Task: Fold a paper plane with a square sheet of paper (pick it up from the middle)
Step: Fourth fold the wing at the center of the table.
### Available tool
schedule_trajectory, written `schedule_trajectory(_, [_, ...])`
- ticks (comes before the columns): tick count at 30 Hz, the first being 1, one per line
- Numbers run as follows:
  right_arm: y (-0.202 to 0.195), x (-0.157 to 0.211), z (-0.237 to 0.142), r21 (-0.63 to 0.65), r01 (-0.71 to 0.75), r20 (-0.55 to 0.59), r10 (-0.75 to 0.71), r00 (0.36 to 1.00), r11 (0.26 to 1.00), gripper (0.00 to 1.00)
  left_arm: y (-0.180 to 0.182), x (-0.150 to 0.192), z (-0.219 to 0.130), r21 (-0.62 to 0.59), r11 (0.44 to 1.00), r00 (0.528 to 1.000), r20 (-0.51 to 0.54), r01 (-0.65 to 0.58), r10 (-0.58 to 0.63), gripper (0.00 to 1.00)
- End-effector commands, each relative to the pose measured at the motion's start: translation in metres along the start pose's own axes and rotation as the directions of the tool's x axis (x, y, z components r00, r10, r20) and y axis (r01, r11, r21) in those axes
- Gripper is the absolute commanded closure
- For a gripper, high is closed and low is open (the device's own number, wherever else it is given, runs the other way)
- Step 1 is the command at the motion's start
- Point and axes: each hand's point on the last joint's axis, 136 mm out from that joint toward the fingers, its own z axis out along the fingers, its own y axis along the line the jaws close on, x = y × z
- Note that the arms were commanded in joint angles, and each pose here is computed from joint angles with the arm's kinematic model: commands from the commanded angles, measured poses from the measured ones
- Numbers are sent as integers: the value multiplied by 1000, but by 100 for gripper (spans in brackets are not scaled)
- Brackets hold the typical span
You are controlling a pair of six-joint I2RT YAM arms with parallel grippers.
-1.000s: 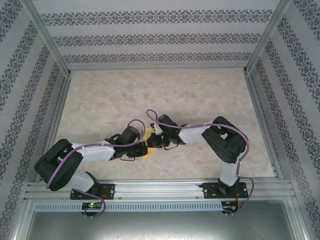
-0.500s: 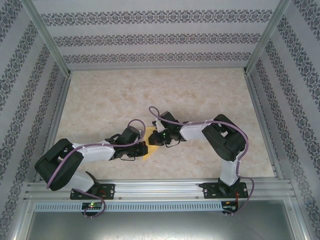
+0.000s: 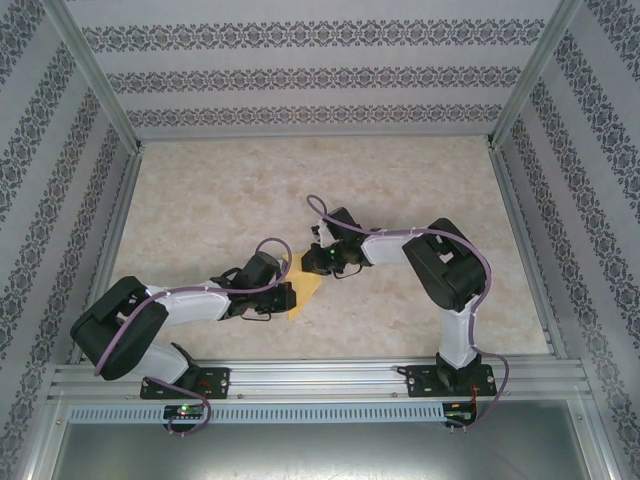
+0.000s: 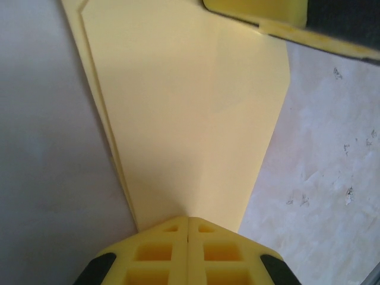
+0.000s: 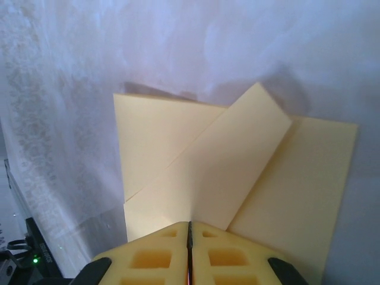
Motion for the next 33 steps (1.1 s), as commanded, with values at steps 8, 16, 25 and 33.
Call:
schedule_trajectory(8, [-39,-58,-10,106,-50,131,36,991,993,89,76,69,-1,-268,961,970,-211,62,-122,98])
schedule_trajectory(16, [-28,-80,-29,55,-58,185,47,982,997,89,75,70,2,-259,965,968,-226,52,-113,98])
schedule_trajectory(25, [-4,-72,-74,33,-3,253,-5,967,999,87,63,56,12,-234,971,967,-252,-42,-19,97])
schedule_trajectory(33, [3,-33,-60,-49,-19,200,29,979,999,87,52,37,26,-222,968,962,-266,-117,55,98])
